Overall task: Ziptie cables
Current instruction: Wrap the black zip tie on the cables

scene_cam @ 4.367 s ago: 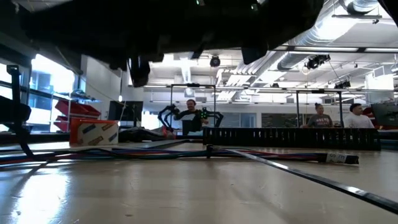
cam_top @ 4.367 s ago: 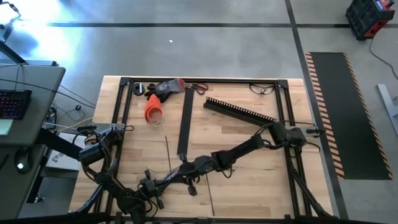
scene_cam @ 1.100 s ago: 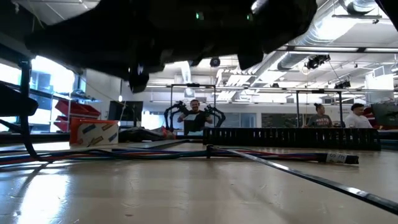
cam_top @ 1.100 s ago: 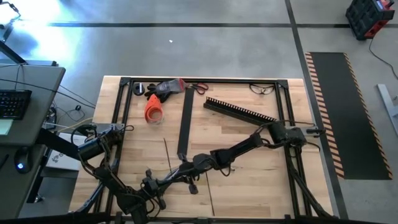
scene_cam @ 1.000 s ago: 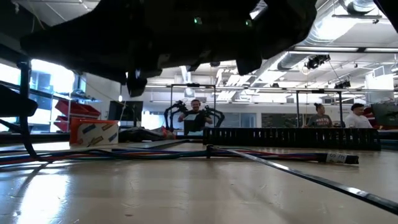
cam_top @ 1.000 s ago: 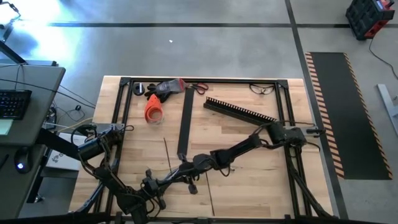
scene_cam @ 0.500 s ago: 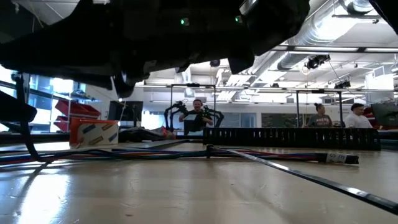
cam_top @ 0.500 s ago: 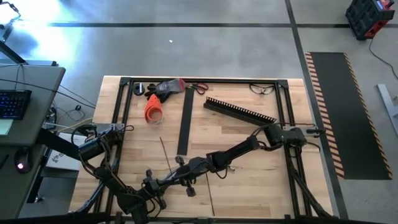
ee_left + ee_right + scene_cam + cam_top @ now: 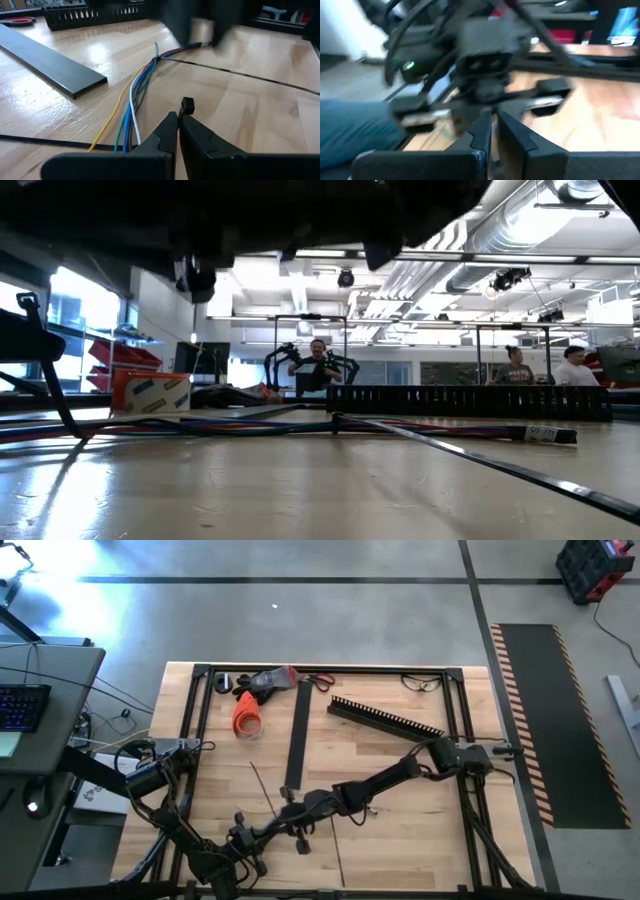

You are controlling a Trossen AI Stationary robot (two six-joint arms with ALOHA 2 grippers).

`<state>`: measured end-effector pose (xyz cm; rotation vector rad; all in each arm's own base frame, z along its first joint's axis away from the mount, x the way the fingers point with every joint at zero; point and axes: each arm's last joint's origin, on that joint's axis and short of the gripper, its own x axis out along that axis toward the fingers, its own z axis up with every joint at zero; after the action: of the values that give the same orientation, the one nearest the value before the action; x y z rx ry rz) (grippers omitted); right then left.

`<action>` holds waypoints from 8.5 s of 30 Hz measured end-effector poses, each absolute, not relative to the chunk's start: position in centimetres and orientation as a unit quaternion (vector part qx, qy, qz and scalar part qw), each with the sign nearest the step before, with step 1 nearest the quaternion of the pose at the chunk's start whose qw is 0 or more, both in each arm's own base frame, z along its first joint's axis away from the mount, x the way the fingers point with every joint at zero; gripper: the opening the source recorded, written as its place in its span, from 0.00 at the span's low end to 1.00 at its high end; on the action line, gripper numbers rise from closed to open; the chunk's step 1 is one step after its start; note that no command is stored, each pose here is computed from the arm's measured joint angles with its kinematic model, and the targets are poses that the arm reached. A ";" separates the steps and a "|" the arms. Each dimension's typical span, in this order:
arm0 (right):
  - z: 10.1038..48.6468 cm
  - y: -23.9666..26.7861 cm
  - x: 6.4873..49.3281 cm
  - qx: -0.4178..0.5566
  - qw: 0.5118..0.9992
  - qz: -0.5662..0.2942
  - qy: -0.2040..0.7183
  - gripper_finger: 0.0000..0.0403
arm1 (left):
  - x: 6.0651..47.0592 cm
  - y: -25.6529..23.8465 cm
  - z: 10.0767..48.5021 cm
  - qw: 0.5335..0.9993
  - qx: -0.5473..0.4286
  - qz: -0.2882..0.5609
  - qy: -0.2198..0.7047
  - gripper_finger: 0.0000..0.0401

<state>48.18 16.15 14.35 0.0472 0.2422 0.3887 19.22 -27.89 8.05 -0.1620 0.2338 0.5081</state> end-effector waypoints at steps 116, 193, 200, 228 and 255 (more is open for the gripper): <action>6.8 0.7 53.2 0.110 0.957 0.024 0.268 0.06 | 19.4 -28.1 7.7 0.947 -0.071 0.233 0.210 0.00; 10.6 8.6 42.9 -0.089 0.984 0.061 0.141 0.00 | 23.7 -20.6 10.1 0.979 -0.078 0.118 0.146 0.00; 10.9 8.9 43.0 -0.127 0.982 0.064 0.123 0.00 | 23.2 -20.5 10.0 0.979 -0.085 0.118 0.145 0.00; 9.2 7.9 48.7 -0.053 0.997 0.054 -0.020 0.00 | 18.4 -19.5 17.6 0.932 -0.123 0.117 0.321 0.00; 9.3 6.5 48.4 -0.033 0.999 0.017 -0.038 0.00 | 22.0 -23.1 9.5 0.962 0.038 0.063 0.265 0.26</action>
<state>48.43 6.46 9.26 -0.0657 -0.0754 0.0341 22.05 -23.12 9.46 0.0776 0.5361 0.1276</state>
